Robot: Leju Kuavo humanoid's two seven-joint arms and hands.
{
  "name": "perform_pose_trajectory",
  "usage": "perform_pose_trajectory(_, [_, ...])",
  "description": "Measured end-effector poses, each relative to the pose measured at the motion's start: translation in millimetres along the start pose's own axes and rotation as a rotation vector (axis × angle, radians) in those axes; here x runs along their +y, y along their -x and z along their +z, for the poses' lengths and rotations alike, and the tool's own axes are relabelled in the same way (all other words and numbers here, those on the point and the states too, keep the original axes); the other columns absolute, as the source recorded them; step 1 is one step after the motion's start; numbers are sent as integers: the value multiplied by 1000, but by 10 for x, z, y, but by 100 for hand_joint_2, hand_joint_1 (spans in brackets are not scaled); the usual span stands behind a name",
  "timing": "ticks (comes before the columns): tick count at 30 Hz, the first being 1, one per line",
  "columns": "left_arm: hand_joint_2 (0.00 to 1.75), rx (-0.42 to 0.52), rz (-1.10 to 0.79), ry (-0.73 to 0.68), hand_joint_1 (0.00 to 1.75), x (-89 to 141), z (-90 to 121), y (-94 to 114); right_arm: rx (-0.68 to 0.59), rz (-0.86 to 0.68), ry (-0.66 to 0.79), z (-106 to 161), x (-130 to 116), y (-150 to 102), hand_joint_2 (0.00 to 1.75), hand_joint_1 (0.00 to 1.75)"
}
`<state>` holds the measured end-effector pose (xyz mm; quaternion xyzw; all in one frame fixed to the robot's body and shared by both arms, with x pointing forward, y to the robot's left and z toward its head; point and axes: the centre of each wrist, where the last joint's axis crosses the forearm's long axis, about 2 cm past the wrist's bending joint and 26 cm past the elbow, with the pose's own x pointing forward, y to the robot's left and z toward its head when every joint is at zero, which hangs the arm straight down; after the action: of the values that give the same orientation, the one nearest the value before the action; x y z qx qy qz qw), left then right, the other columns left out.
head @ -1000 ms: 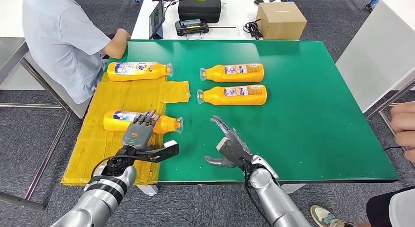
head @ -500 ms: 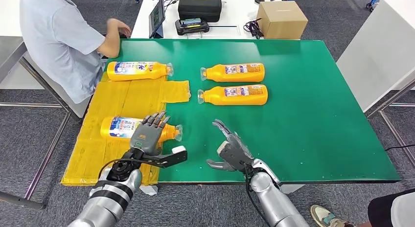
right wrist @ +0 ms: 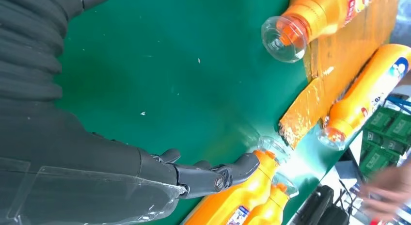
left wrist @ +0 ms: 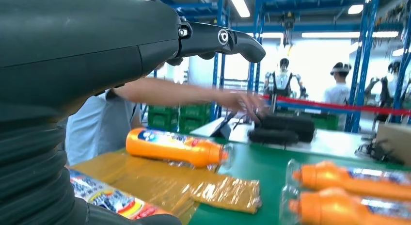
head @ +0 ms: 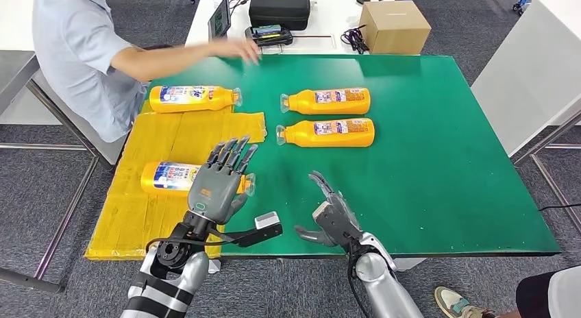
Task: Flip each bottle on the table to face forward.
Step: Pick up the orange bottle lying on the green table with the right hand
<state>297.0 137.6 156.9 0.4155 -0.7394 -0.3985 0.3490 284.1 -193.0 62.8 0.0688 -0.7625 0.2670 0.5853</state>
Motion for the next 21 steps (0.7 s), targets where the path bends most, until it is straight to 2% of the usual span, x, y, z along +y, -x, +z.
perform_pose_trajectory(1, [175,-3,3,-11,0,25,4,-14,-3,-6,4,2,-2,-12,0,0])
perform_pose_trajectory(4, [175,-12,62,-53,0,88,32,-47,-12,-107,23,11,4,-49,0,0])
perform_pose_trajectory(6, [175,-9,185,-90,0,139,92,-73,6,-200,60,37,27,-90,0,0])
perform_pose_trajectory(7, [175,-5,264,-110,0,169,136,-90,28,-207,85,54,39,-122,0,0])
perform_pose_trajectory(9, [175,3,407,-145,0,222,247,-128,76,-103,134,94,58,-210,0,0])
perform_pose_trajectory(13, [175,23,545,-207,0,325,407,-178,74,166,188,124,11,-457,175,0])
perform_pose_trajectory(15, [175,32,562,-226,0,367,438,-185,55,248,211,126,-27,-552,175,0])
perform_pose_trajectory(19, [175,44,606,-243,0,418,476,-196,54,540,218,140,-95,-670,175,0])
perform_pose_trajectory(21, [175,49,622,-250,0,438,490,-201,53,622,215,151,-124,-701,175,0])
